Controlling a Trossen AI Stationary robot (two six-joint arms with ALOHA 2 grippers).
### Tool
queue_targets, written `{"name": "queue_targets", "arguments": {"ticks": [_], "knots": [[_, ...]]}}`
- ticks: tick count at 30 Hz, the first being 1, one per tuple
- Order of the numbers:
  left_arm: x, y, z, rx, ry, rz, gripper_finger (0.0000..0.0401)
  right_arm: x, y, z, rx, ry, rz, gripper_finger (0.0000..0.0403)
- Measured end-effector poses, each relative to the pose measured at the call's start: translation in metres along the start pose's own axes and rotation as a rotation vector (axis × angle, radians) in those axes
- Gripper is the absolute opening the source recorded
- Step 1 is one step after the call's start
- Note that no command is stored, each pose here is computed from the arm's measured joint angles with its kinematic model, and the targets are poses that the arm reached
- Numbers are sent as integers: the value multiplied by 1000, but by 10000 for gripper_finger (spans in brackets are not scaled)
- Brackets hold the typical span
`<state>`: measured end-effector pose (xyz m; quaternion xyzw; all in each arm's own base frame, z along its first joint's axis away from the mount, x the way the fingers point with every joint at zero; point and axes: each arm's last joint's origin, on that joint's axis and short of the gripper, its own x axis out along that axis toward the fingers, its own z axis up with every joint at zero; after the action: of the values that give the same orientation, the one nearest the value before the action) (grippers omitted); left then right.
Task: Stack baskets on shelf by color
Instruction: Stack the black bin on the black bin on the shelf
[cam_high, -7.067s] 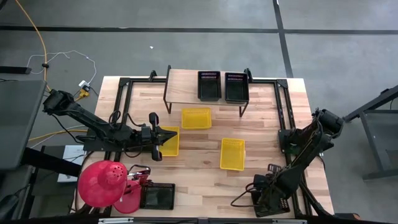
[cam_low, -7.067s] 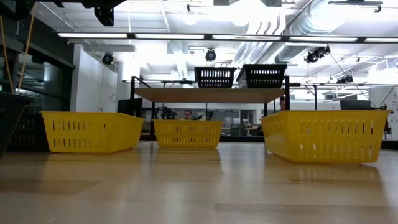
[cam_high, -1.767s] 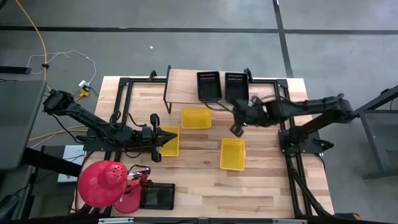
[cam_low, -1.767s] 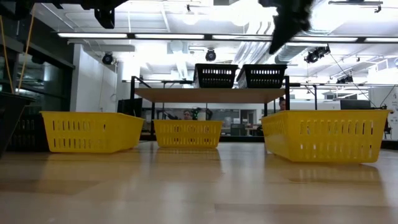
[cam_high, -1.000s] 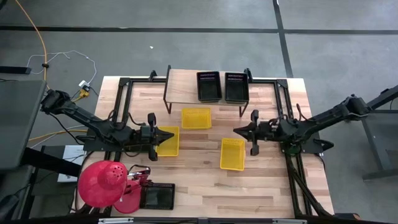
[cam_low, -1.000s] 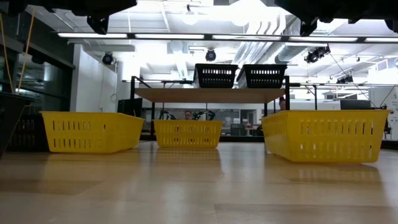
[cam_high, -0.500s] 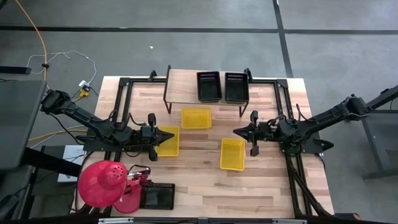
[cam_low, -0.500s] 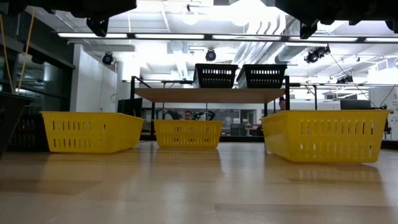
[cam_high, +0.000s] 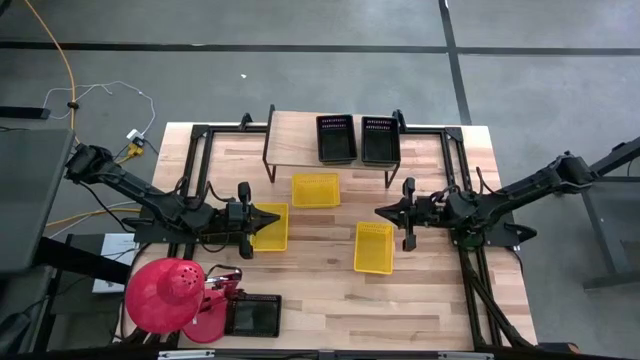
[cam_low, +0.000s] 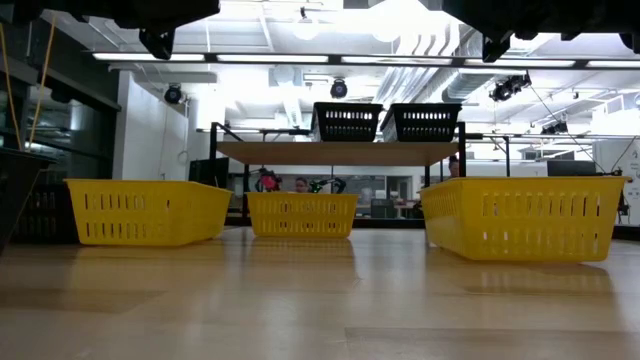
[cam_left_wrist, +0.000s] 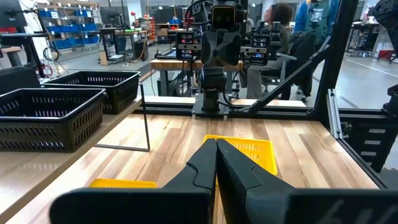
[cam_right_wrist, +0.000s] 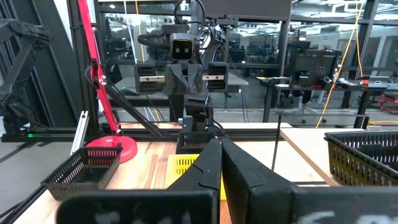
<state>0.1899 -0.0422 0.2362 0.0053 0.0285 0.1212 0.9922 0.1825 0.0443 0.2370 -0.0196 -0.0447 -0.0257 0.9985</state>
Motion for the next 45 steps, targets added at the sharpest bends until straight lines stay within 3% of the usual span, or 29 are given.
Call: {"name": "queue_targets", "arguments": {"ticks": [9,13,29,34,45], "knots": [[0,-2,0,-18,1,-73,0,0,0,0,0,0,0,0],[0,-1,-5,-6,49,-49,10,0,0,0,0,0,0,0],[-10,37,-27,-161,952,274,190,0,0,2,-11,-16,-1,0],[-12,50,-29,-135,1131,327,199,0,0,2,-18,-16,-1,0],[1,72,-47,-44,1385,308,198,0,0,2,-37,-16,1,0]]}}
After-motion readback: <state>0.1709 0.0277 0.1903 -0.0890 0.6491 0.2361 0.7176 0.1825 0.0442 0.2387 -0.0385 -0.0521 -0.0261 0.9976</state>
